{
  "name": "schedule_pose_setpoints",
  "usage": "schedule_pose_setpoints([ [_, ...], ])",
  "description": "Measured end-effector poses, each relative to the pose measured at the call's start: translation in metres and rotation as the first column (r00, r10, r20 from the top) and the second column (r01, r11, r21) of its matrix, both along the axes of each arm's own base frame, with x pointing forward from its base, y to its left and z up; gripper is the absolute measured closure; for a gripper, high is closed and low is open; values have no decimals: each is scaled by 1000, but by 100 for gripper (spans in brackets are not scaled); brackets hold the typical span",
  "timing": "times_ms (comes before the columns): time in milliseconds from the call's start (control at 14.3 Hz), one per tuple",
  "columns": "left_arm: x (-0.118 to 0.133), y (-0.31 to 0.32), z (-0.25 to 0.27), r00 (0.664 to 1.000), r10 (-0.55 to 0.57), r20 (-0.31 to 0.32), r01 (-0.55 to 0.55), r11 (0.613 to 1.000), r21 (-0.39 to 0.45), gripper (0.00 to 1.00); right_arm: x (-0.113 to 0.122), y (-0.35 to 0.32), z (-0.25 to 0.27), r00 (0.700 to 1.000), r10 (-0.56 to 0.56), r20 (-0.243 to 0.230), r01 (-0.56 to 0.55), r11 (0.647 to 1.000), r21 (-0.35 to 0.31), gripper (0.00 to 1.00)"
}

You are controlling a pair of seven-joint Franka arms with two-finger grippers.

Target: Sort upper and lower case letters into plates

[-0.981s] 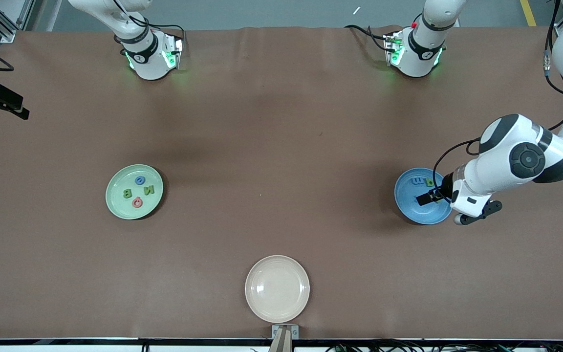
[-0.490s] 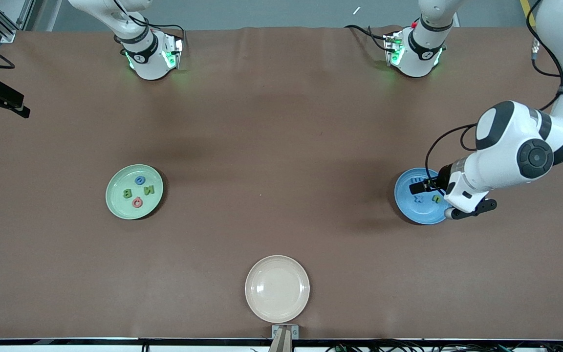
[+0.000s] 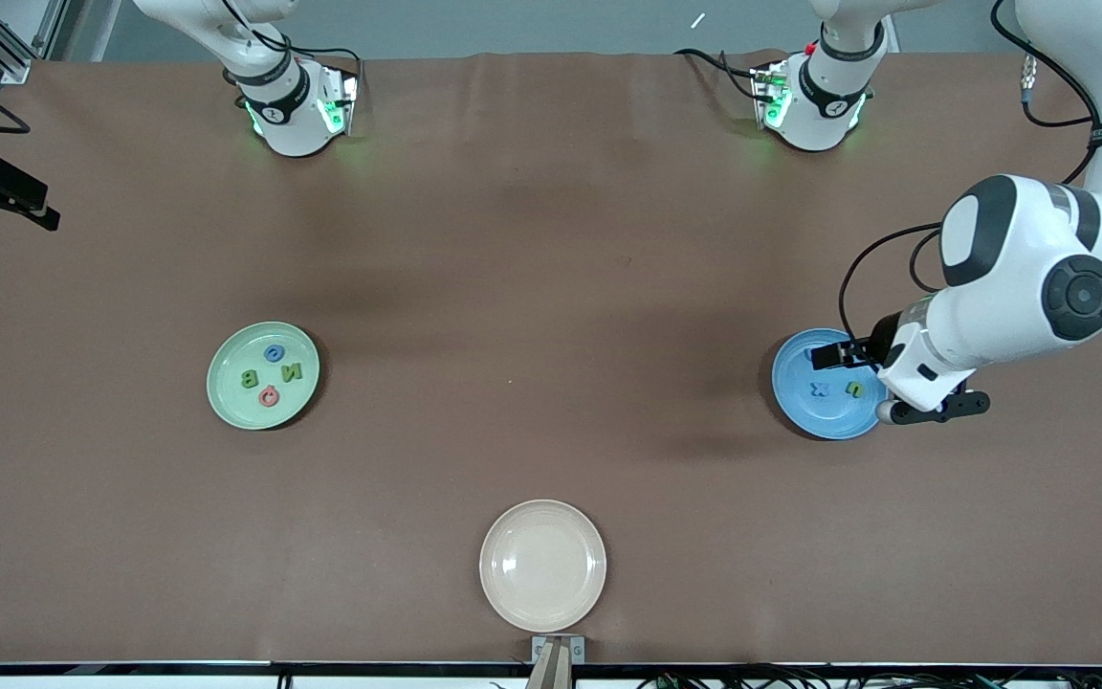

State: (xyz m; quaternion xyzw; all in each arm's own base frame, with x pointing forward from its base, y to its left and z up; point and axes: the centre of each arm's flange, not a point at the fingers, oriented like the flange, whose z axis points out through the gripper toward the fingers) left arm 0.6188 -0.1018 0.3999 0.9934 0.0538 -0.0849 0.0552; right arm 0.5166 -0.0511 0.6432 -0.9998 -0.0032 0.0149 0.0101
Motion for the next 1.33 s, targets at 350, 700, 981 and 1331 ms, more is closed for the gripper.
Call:
schedule_pose_setpoints([
  [350,6,15,34,997,-17,70,14,999,38,1,0,0,-1,1000,0,-3,0,1000,0,0],
  [700,-4,58,103,988,-36,151,35,999,11,0,0,1,-6,1000,2,-14,-2,1000,2,0],
  [981,-34,107,168,977,-45,209,51,999,-20,0,0,2,-8,1000,3,-16,-3,1000,2,0],
  [1331,-51,87,200,961,-124,246,114,992,53,0,0,2,-9,1000,3,-12,-3,1000,1,0],
])
